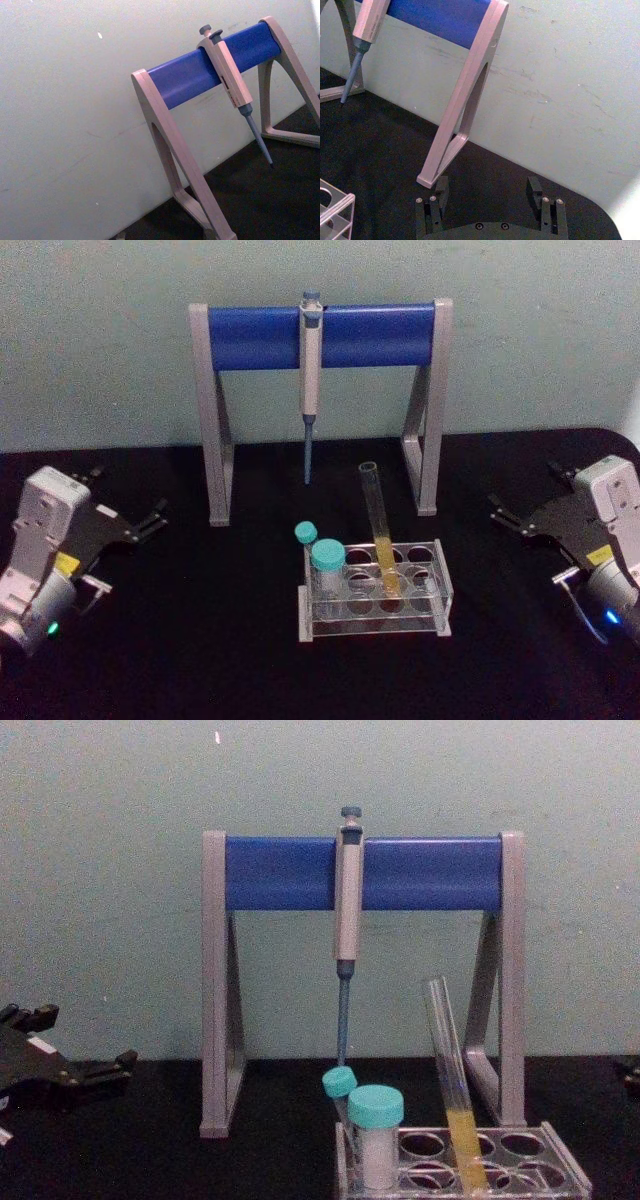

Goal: Pick up the test tube from the test tube rack, shake it, then place it back into the test tube rack.

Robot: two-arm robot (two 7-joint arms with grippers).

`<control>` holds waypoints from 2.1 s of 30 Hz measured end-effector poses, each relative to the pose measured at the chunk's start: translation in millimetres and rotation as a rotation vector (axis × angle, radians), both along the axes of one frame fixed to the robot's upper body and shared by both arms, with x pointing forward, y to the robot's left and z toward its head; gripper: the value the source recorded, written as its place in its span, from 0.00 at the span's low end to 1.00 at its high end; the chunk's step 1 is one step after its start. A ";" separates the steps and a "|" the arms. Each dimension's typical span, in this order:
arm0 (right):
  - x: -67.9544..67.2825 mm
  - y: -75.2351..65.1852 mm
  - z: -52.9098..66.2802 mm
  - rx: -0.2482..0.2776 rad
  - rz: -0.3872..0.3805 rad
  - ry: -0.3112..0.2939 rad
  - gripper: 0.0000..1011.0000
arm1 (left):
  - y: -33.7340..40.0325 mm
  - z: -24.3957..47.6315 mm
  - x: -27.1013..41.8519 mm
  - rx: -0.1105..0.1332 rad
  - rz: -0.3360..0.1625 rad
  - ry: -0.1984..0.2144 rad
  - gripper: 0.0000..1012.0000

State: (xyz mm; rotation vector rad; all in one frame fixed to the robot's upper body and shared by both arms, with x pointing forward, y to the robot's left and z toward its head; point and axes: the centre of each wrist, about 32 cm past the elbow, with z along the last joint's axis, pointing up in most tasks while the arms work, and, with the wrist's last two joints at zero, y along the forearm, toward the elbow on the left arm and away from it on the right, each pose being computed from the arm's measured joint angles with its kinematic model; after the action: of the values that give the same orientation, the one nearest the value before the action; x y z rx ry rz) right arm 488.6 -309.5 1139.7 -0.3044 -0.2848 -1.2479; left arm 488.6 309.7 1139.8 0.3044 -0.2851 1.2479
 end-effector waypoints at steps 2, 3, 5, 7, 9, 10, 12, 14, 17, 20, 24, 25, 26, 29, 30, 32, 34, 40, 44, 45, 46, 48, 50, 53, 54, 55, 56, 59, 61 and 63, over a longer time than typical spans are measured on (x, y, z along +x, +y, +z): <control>0.0 0.0 0.0 0.000 0.000 0.000 0.99 | 0.0 0.0 0.0 0.000 0.000 0.000 0.99; 0.0 0.0 0.0 0.000 0.000 0.000 0.99 | 0.0 0.0 0.0 0.000 0.000 0.000 0.99; 0.0 -0.1 0.0 0.000 0.000 0.000 0.99 | 0.0 0.0 0.0 0.000 0.000 0.000 0.99; 0.0 -0.1 0.0 0.000 0.000 0.000 0.99 | 0.0 0.0 0.0 0.000 0.000 0.000 0.99; 0.0 -0.1 0.0 0.000 0.000 0.000 0.99 | 0.0 0.0 0.0 0.000 0.000 0.000 0.99; 0.0 -0.1 0.0 0.000 0.000 0.000 0.99 | 0.0 0.0 0.0 0.000 0.000 0.000 0.99; 0.0 -0.1 0.0 0.000 0.000 0.000 0.99 | 0.0 0.0 0.0 0.000 0.000 0.000 0.99; 0.0 -0.1 0.0 0.000 0.000 0.000 0.99 | 0.0 0.0 0.0 0.000 0.000 0.000 0.99; 0.0 -0.1 0.0 0.000 0.000 0.000 0.99 | 0.0 0.0 0.0 0.000 0.000 0.000 0.99; 0.0 -0.1 0.0 0.000 0.000 0.000 0.99 | 0.0 0.0 0.0 0.000 0.000 0.000 0.99; 0.0 -0.1 0.0 0.000 0.000 0.000 0.99 | 0.0 0.0 0.0 0.000 0.000 0.000 0.99; 0.0 -0.1 0.0 0.000 0.000 0.000 0.99 | 0.0 -0.1 0.0 0.000 0.000 0.000 0.99; 0.0 -0.1 0.0 0.000 0.000 0.000 0.99 | 0.0 0.0 0.0 0.000 0.000 0.000 0.99; 0.0 -0.1 0.1 0.000 0.000 0.000 0.99 | 0.0 0.0 0.0 0.000 0.000 0.000 0.99; 0.0 -0.1 0.1 0.000 0.000 0.000 0.99 | 0.0 0.0 0.0 0.000 0.000 0.000 0.99; 0.0 -0.1 0.1 0.000 0.000 0.000 0.99 | 0.0 0.0 0.0 0.000 0.000 0.000 0.99; 0.0 -0.1 0.0 0.000 0.000 0.000 0.99 | 0.0 0.0 0.0 0.000 0.000 0.000 0.99; 0.0 -0.1 0.0 0.000 0.000 0.000 0.99 | 0.0 0.0 0.0 0.000 0.000 0.000 0.99; 0.0 -0.1 0.0 0.000 0.000 0.000 0.99 | 0.0 0.0 0.0 0.000 0.000 0.000 0.99; 0.0 -0.1 0.1 0.000 0.000 0.000 0.99 | 0.0 0.0 0.0 0.000 0.000 0.000 0.99; 0.0 -0.1 0.1 0.000 0.000 0.000 0.99 | 0.0 0.0 0.0 0.000 0.000 0.000 0.99; -0.1 0.2 1.0 -0.003 -0.001 -0.005 0.99 | 0.0 0.0 0.0 0.000 0.000 0.000 0.99; -0.1 0.9 2.3 -0.004 -0.001 -0.013 0.99 | 0.0 0.0 0.0 0.000 0.000 0.000 0.99; -0.6 1.0 4.9 0.000 0.000 -0.028 0.99 | 0.0 0.0 0.0 0.000 0.000 0.000 0.99; -0.9 0.8 5.7 0.003 0.002 -0.032 0.99 | 0.0 0.0 0.0 0.000 0.000 0.000 0.99; -1.2 0.6 6.5 0.005 0.004 -0.036 0.99 | 0.0 0.0 0.0 0.000 0.000 0.000 0.99; -2.2 0.2 8.2 0.014 0.014 -0.043 0.99 | 0.0 0.0 0.0 0.000 0.000 0.000 0.99; -4.1 -1.1 12.1 0.041 0.044 -0.054 0.99 | 0.0 0.0 0.0 0.000 0.000 0.000 0.99; -5.6 -2.1 16.0 0.065 0.077 -0.065 0.99 | 0.0 0.0 0.0 0.000 0.000 0.000 0.99; -6.3 -2.4 18.6 0.081 0.102 -0.070 0.99 | 0.0 0.0 0.0 0.000 0.000 0.000 0.99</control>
State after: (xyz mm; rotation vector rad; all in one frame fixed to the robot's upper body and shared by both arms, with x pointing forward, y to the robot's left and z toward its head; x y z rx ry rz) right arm 482.3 -311.9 1158.3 -0.1745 -0.3057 -1.1675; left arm 488.6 309.7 1139.8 0.3044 -0.2850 1.2479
